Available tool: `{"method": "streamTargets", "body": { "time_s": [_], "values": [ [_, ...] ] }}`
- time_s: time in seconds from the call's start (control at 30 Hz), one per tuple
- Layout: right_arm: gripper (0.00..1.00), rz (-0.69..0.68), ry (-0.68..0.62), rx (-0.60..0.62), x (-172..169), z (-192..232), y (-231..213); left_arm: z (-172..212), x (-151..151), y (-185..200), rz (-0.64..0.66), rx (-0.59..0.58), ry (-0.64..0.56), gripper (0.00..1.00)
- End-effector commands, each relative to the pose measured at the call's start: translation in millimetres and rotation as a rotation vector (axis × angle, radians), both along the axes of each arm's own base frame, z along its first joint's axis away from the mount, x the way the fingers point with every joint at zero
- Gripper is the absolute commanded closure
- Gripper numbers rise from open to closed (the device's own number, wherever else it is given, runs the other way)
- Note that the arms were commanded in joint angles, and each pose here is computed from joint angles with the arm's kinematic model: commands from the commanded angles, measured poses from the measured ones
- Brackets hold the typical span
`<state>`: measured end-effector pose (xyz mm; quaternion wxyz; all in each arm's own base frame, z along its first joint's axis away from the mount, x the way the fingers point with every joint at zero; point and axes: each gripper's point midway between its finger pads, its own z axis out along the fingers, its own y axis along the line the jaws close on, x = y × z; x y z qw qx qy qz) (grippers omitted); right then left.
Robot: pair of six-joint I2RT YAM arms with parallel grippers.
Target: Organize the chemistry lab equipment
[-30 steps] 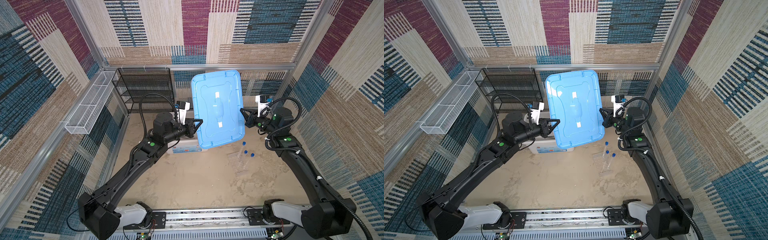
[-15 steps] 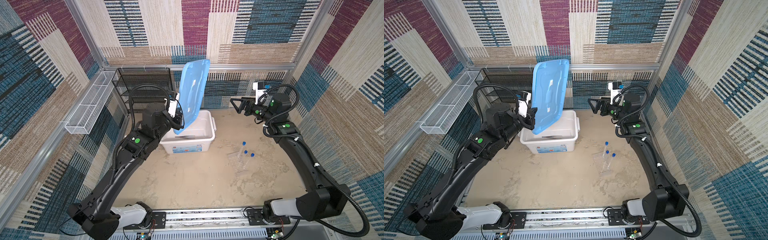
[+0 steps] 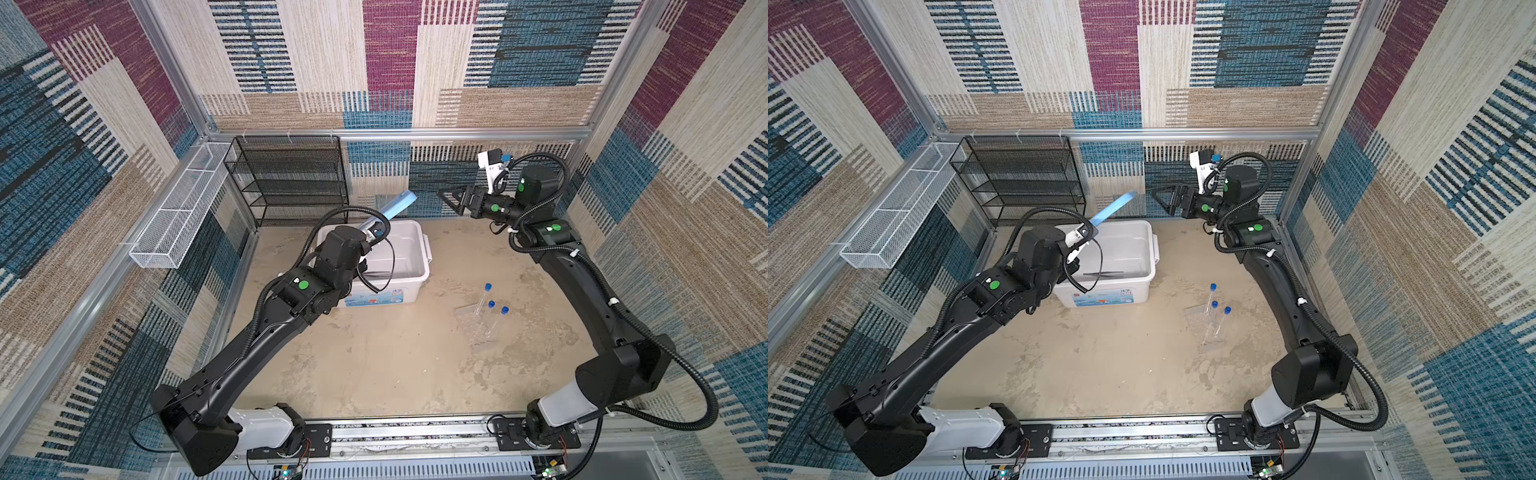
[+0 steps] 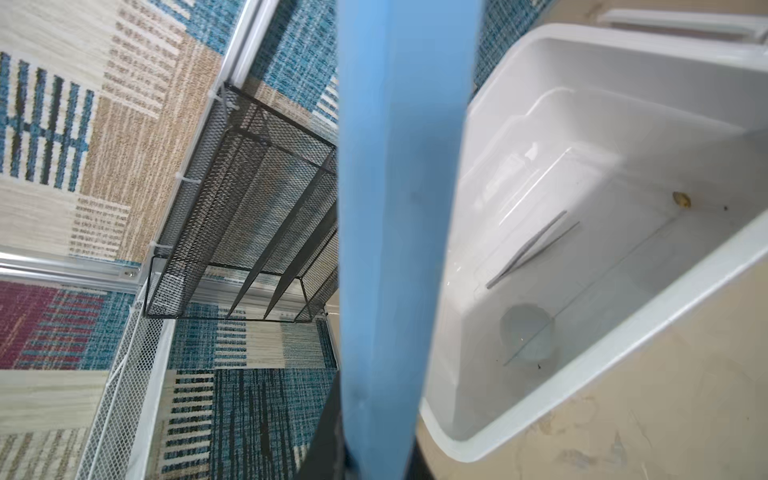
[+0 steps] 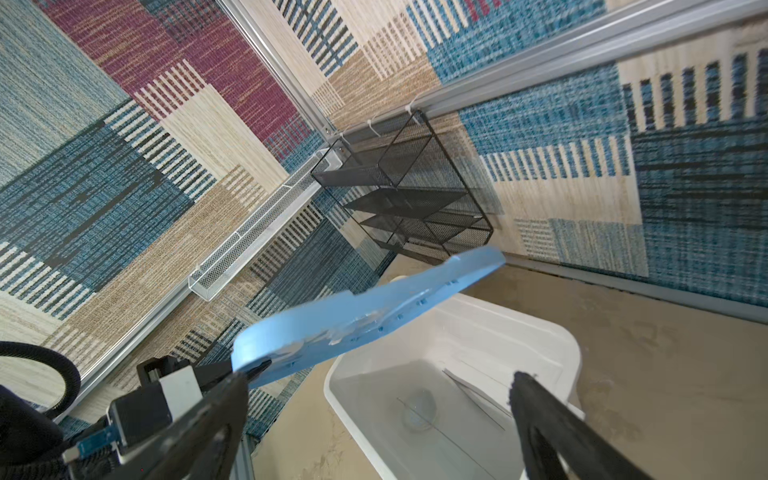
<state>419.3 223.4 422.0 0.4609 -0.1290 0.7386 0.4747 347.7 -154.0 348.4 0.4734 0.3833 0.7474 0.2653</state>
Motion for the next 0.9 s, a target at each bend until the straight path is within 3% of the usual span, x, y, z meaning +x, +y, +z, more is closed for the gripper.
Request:
{"method": "streamTargets", "body": {
  "time_s": [0.0, 0.27, 0.53, 0.6, 0.7, 0.87],
  "values": [
    [0.01, 0.042, 0.047, 0.016, -1, -11, 13, -3, 4, 3, 0.028, 0.097, -0.021, 0.99],
    [0.01, 0.071, 0.177, -0.024, 7, -59, 29, -38, 3, -15, 0.009, 0.213, -0.008, 0.98],
    [0.0, 0.074, 0.305, -0.062, 3, -118, 33, -65, 2, -29, 0.021, 0.313, -0.011, 0.89],
    [0.01, 0.071, 0.332, -0.074, 1, -132, 33, -69, 0, -30, 0.036, 0.324, -0.019, 0.82],
    [0.05, 0.091, 0.352, -0.063, -3, -144, 35, -79, -4, -35, 0.015, 0.294, -0.005, 0.74],
    [0.15, 0.125, 0.376, -0.046, -9, -158, 39, -95, -12, -46, 0.003, 0.28, 0.019, 0.73]
  ]
}}
